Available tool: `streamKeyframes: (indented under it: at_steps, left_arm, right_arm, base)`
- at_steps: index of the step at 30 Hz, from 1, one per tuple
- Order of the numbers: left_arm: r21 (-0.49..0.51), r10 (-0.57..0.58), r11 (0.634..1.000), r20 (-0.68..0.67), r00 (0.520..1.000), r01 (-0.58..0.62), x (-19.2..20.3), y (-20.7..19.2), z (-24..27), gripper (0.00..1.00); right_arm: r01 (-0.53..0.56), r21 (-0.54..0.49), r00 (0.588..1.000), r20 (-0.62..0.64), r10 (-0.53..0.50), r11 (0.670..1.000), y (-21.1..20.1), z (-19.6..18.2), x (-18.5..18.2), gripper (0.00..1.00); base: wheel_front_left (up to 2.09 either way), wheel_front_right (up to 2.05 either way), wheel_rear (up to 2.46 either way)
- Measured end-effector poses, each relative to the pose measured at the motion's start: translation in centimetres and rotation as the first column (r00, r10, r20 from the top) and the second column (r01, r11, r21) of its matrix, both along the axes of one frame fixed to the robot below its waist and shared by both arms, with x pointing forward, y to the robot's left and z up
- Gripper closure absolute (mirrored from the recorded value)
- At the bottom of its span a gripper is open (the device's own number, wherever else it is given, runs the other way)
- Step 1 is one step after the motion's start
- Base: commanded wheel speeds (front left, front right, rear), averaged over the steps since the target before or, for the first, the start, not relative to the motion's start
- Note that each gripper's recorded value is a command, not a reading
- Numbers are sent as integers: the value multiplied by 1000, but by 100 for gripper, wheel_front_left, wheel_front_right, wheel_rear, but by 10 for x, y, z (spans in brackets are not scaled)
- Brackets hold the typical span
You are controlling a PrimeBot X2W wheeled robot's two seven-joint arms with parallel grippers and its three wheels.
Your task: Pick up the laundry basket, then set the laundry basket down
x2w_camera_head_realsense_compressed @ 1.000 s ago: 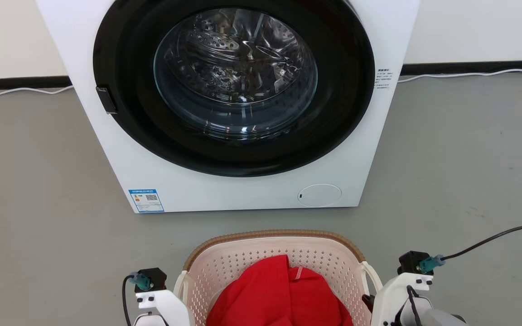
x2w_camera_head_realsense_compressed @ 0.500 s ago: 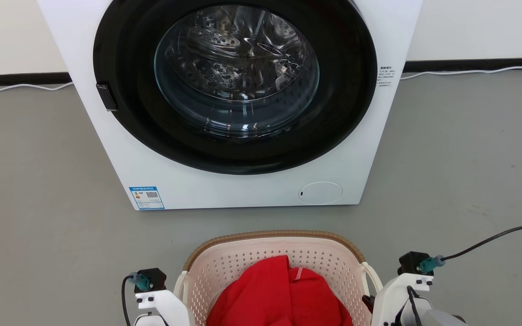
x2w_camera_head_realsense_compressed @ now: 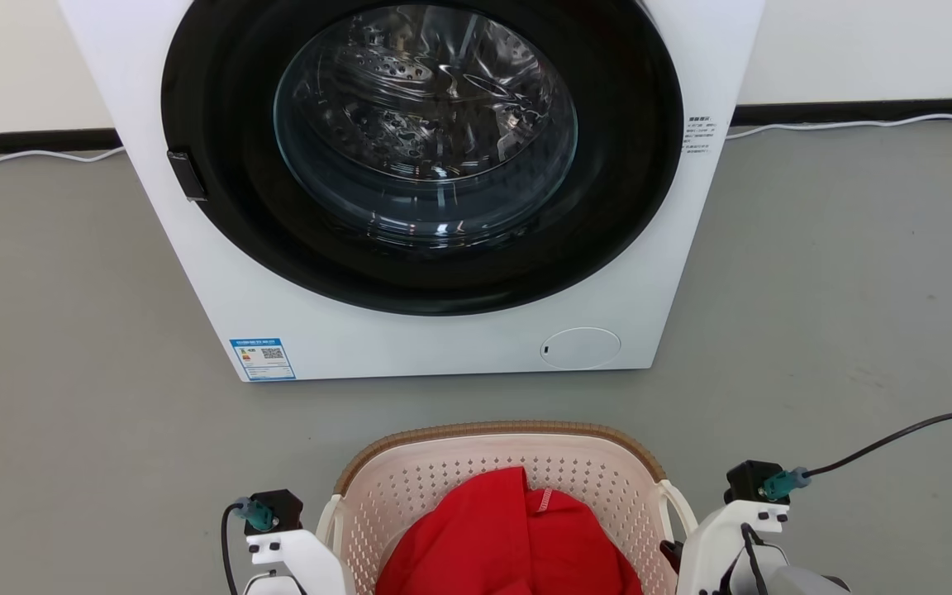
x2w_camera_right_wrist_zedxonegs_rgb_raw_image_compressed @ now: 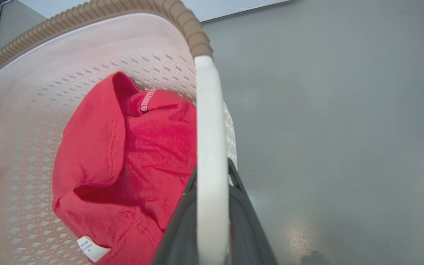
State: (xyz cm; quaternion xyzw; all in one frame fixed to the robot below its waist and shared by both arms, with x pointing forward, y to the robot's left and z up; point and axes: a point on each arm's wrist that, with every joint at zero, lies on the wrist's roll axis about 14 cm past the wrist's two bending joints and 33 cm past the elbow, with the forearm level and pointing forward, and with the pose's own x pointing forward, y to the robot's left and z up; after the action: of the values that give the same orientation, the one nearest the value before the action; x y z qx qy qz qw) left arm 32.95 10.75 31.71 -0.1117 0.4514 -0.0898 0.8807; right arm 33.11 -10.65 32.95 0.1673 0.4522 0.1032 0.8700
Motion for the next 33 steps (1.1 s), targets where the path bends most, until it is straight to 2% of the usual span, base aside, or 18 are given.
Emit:
streamKeyframes:
  at_steps: [20,33]
  left_arm:
    - [3,-7,1000,-20,1000,7,0,-1,-8,100]
    - [1,-1,1000,9,1000,1,24,-2,-14,100]
  right_arm:
    - [6,5,1000,-12,-6,1000,0,-6,1,100]
    - [14,9,999,32,-15,1000,-1,-8,26,100]
  base:
    - [0,0,0]
    - [0,0,0]
